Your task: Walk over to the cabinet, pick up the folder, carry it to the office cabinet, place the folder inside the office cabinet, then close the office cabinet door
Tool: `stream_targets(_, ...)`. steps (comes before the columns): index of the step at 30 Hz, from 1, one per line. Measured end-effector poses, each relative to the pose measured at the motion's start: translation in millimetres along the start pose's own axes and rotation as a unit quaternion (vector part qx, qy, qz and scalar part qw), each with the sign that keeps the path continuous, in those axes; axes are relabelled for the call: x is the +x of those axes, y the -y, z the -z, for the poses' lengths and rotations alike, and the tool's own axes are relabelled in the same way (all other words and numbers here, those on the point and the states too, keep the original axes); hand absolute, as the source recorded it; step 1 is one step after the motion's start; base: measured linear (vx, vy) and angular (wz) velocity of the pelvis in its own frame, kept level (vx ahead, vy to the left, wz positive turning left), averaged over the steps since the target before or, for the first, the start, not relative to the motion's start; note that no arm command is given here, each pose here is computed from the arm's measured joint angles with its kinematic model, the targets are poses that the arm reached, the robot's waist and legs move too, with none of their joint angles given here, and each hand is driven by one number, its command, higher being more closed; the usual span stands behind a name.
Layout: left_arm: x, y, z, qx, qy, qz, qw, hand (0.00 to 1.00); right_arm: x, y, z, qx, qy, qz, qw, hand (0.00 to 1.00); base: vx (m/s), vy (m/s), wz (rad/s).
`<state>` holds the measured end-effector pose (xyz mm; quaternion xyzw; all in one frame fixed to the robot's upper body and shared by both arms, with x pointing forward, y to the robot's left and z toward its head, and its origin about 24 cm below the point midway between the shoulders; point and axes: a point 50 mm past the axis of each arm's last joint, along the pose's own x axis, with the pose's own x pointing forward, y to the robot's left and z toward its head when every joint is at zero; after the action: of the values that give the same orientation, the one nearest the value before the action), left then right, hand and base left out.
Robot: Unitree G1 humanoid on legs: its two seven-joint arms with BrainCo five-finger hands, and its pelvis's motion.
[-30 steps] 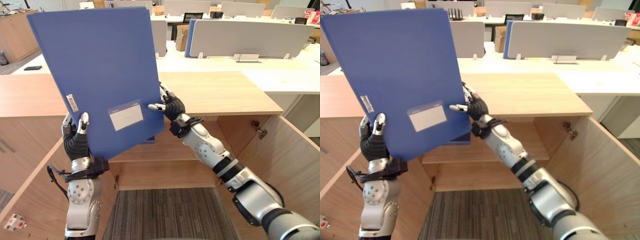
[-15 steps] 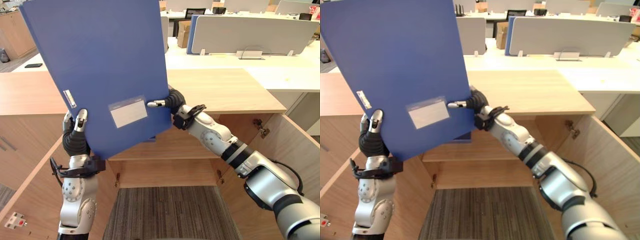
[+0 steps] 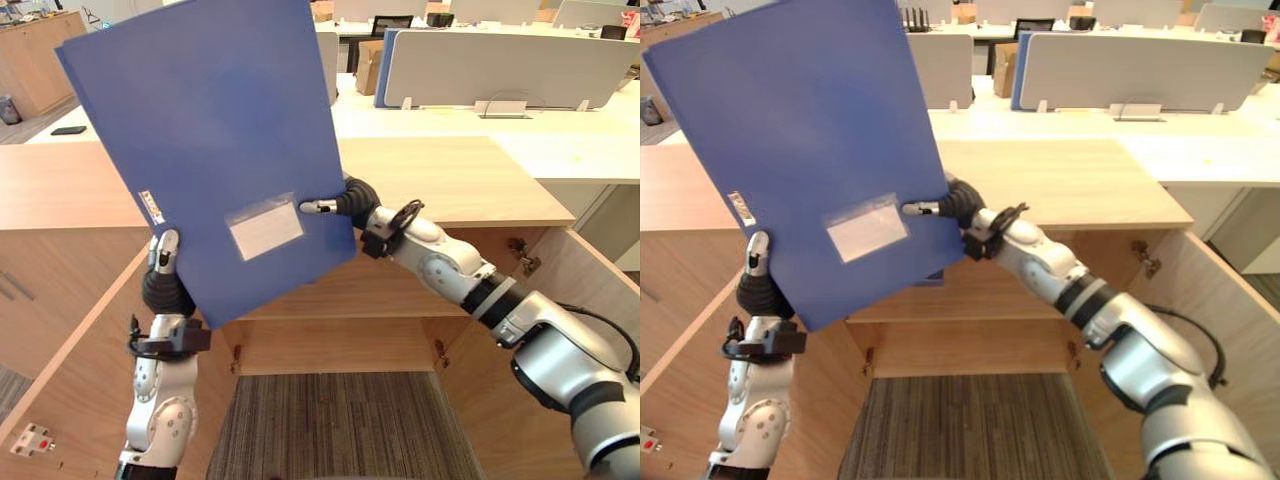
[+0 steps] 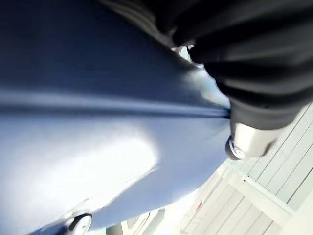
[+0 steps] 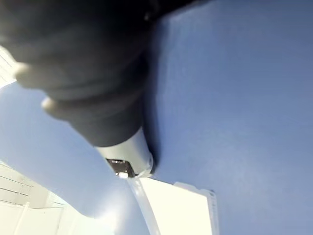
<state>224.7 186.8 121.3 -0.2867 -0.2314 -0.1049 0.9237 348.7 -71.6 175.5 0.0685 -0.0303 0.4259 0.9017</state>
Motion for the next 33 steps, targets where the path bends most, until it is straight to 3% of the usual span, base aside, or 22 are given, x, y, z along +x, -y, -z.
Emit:
stream_targets(3,-12.1,7.2,11.7,-0.008,-0.045,0.046,0.998,0.00,-16.6,1.7,2.0,-0.008,0.007,0.000,1.000,1.00,0.00,0.000,-0.03)
stream_targets(7,-56.8,3.0,42.0,0.000,-0.180,0.076,0.981,0.00,-40.2,-6.1,-17.3,-0.135,-0.003,-0.032,0.990,1.00,0.00,0.001,-0.09)
stream_targets(10,-102.6,2.6,75.4,-0.004,-0.331,0.124,0.935,0.00,-56.8,-19.1,-28.8,-0.255,-0.009,-0.074,0.964,1.00,-0.01,0.004,-0.16)
stream_targets(11,-132.7,6.3,96.3,0.005,-0.421,0.169,0.891,0.00,-65.4,-35.2,-28.7,-0.299,-0.007,-0.121,0.947,1.00,0.02,-0.004,-0.13)
stream_targets(14,-177.7,1.3,126.6,0.037,-0.529,0.190,0.826,0.00,-76.8,-67.4,-29.9,-0.327,0.046,-0.180,0.927,1.00,0.00,0.000,-0.26)
stream_targets(17,-213.8,-33.5,146.2,0.095,-0.612,0.105,0.778,0.00,-93.4,-92.2,-36.8,-0.369,0.118,-0.208,0.898,1.00,-0.02,-0.010,-0.14)
stream_targets(20,-238.1,-60.9,149.3,0.134,-0.658,0.017,0.740,0.00,-100.0,-95.9,-27.4,-0.417,0.117,-0.201,0.879,1.00,-0.04,-0.013,-0.10)
stream_targets(25,-257.3,-101.9,135.4,0.193,-0.676,-0.139,0.697,0.00,-113.0,-78.7,27.1,-0.485,-0.010,-0.177,0.856,1.00,-0.02,0.006,-0.13)
stream_targets(29,-299.4,-110.2,116.7,0.210,-0.725,-0.209,0.621,0.00,-135.0,-71.4,78.7,-0.498,-0.136,-0.222,0.827,1.00,0.02,-0.002,-0.11)
stream_targets(33,-318.9,-108.0,108.3,0.197,-0.733,-0.257,0.599,0.00,-157.0,-52.3,116.3,-0.502,-0.245,-0.234,0.796,1.00,0.00,0.000,0.00)
